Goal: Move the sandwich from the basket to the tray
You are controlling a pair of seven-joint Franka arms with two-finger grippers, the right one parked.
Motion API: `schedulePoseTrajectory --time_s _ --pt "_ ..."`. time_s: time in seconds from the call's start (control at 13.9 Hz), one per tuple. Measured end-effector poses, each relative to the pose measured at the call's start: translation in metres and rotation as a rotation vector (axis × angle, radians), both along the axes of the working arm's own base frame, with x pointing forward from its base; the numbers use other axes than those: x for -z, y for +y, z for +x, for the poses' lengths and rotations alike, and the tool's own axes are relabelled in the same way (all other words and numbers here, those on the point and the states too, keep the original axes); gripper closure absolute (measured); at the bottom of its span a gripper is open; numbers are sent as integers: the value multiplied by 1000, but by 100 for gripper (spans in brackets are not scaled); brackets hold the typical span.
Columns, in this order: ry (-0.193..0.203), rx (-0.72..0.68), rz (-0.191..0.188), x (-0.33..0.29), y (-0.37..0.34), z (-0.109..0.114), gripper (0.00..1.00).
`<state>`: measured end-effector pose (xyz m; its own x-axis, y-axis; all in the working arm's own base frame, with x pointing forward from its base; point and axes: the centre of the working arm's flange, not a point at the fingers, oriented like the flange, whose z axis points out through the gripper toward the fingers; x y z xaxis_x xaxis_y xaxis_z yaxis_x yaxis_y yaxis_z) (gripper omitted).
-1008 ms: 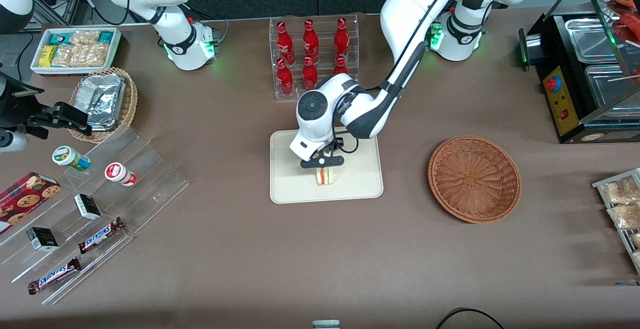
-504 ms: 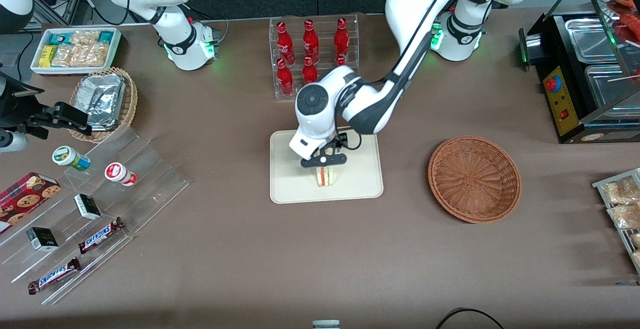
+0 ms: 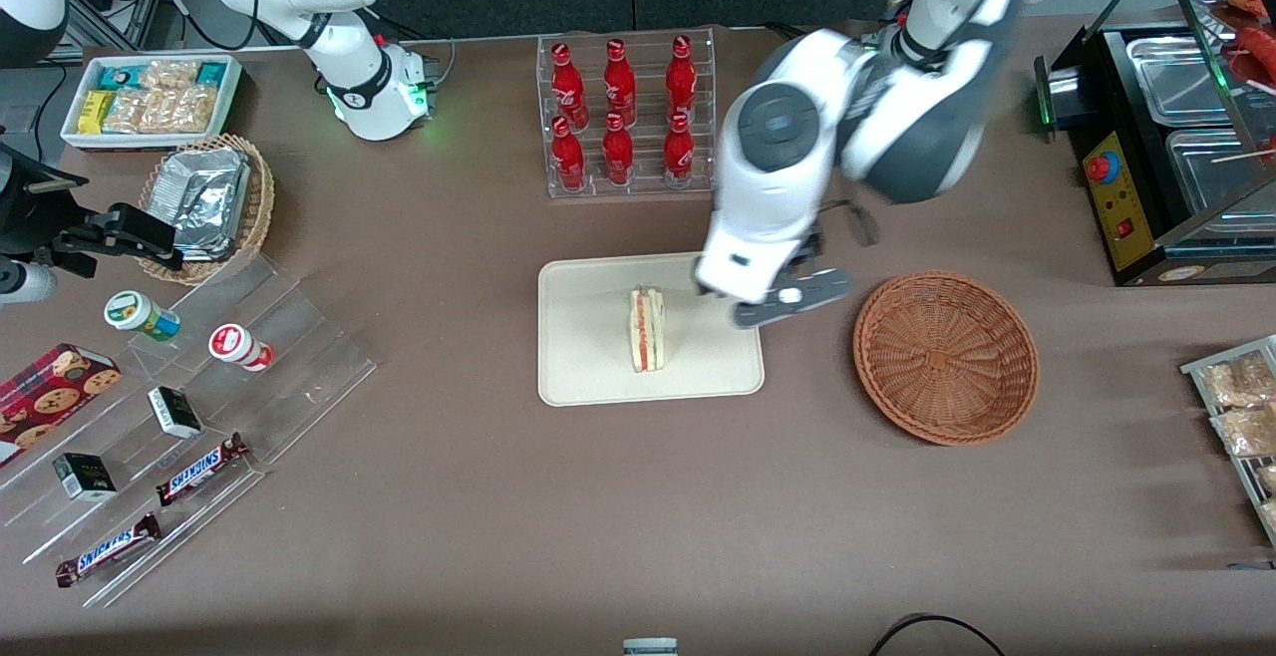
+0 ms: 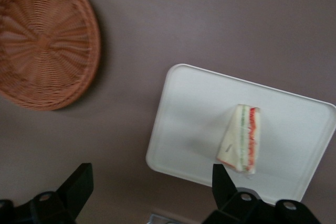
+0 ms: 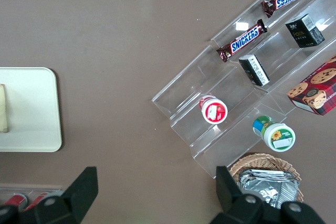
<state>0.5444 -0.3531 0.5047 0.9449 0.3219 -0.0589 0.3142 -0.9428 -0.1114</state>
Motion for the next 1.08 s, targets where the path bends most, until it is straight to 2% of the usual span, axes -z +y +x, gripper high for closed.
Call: schedulePoseTrajectory --time_s 0.22,0.58,1.08 --pt "54 11 24 -30 60 4 0" --pt "115 152 -14 -70 185 18 0" --pt "124 349 -85 -97 319 -6 0"
